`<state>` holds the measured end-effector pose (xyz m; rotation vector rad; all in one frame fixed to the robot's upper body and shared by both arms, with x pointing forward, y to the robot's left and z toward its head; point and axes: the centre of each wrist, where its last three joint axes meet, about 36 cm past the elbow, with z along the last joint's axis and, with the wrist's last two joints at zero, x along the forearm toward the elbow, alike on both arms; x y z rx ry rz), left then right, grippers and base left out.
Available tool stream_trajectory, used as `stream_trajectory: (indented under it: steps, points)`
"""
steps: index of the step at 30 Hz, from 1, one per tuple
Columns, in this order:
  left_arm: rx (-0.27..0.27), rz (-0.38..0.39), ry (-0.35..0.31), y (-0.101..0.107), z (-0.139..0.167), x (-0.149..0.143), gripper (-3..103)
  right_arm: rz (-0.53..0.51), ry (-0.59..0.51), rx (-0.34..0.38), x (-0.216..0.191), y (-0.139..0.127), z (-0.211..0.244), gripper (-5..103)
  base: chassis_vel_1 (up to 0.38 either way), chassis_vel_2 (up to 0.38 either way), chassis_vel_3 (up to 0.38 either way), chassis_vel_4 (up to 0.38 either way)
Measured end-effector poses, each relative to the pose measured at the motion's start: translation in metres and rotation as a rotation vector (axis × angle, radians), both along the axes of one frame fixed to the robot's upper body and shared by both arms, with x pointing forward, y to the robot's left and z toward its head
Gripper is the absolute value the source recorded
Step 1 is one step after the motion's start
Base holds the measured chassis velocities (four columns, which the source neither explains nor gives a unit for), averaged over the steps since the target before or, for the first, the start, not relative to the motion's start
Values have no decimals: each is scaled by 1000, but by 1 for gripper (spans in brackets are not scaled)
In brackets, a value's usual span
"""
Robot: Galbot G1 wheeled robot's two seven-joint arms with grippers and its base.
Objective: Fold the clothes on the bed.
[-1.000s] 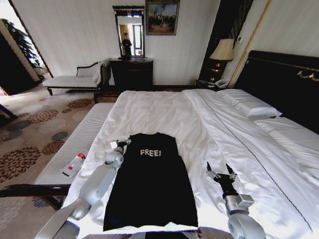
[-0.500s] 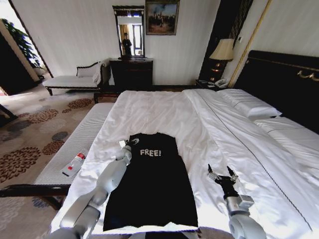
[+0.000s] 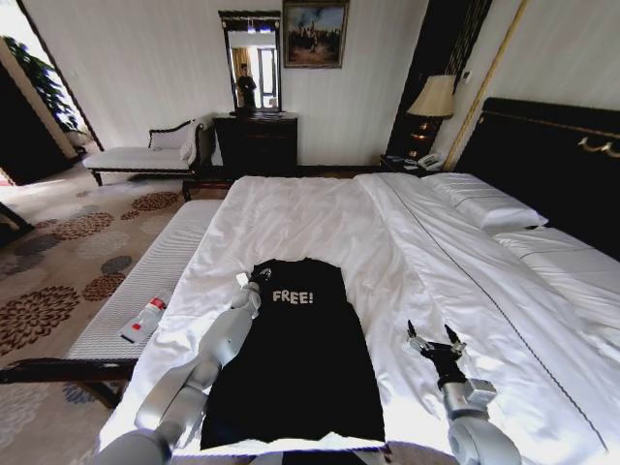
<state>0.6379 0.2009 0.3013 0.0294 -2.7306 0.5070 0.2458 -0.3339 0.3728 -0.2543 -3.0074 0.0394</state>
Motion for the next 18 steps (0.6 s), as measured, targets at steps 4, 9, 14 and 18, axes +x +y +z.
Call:
stream_trajectory:
  steps: [4,9,14,18]
  points:
    - [8,1,-3,5,-1,2,50,1,0,2,1,1,0,100,0,0,0,0]
    - [3,-1,-14,5,0,8,34,1,2,2,1,1,0,100,0,0,0,0]
    - [5,-15,-20,4,-1,8,18,-3,3,2,3,-1,1,100,0,0,0,0]
    - [8,-15,-17,4,-3,7,7,-3,2,16,7,-1,2,100,0,0,0,0]
